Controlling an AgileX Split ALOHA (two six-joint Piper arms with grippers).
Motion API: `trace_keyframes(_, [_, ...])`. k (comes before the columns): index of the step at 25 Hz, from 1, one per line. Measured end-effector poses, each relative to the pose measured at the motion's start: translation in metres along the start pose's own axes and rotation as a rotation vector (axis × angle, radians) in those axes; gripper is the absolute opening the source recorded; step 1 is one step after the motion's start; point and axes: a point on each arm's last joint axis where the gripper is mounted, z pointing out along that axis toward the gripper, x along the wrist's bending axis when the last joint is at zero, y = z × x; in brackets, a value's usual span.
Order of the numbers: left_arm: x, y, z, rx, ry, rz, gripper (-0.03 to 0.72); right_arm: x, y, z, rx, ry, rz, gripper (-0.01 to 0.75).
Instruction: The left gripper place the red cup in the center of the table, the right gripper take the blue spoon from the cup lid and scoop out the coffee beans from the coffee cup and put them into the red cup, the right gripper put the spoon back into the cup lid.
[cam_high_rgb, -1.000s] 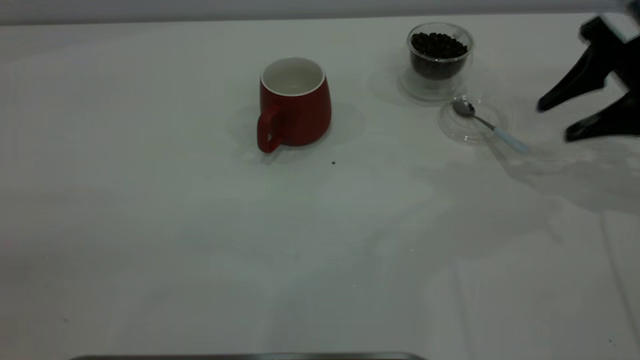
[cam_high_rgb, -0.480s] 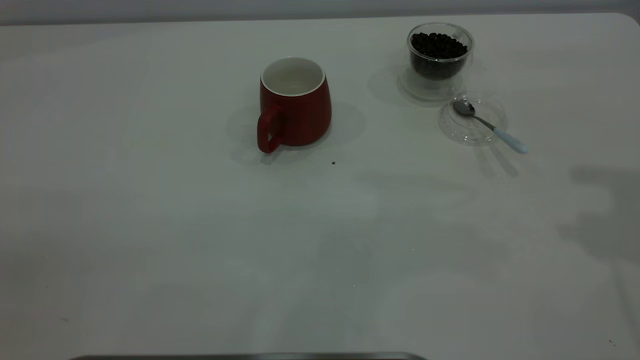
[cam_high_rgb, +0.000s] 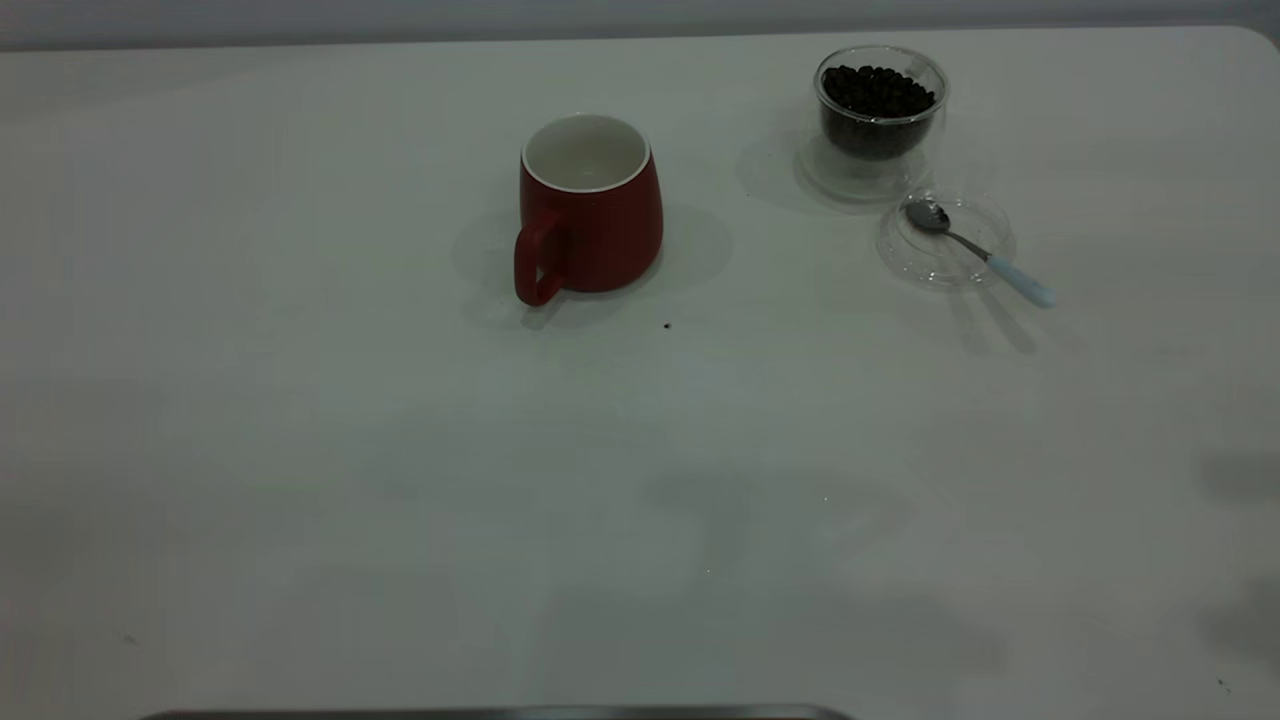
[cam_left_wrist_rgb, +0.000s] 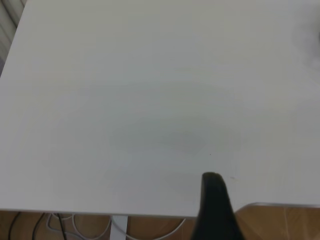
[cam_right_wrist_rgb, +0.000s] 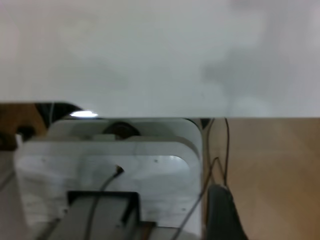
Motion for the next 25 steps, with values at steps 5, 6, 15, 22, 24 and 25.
trace_keyframes(5, [0.0, 0.0, 0.0, 0.0, 0.0, 0.0, 0.587, 0.003, -0.044, -0.018, -0.119, -0.044, -0.151, 0.507])
trace_keyframes(6, [0.0, 0.0, 0.0, 0.0, 0.0, 0.0, 0.587, 0.004, -0.052, -0.02, -0.146, -0.044, -0.164, 0.507])
trace_keyframes(15, [0.0, 0.0, 0.0, 0.0, 0.0, 0.002, 0.587, 0.016, -0.137, -0.042, -0.608, -0.076, -0.224, 0.507])
trace_keyframes(22, [0.0, 0.0, 0.0, 0.0, 0.0, 0.002, 0.587, 0.014, -0.182, -0.046, -0.801, -0.161, -0.198, 0.507])
trace_keyframes(24, [0.0, 0.0, 0.0, 0.0, 0.0, 0.002, 0.587, 0.014, -0.188, -0.045, -0.84, -0.162, -0.186, 0.507])
trace_keyframes(25, [0.0, 0.0, 0.0, 0.0, 0.0, 0.002, 0.587, 0.013, -0.191, -0.044, -0.862, -0.163, -0.181, 0.507])
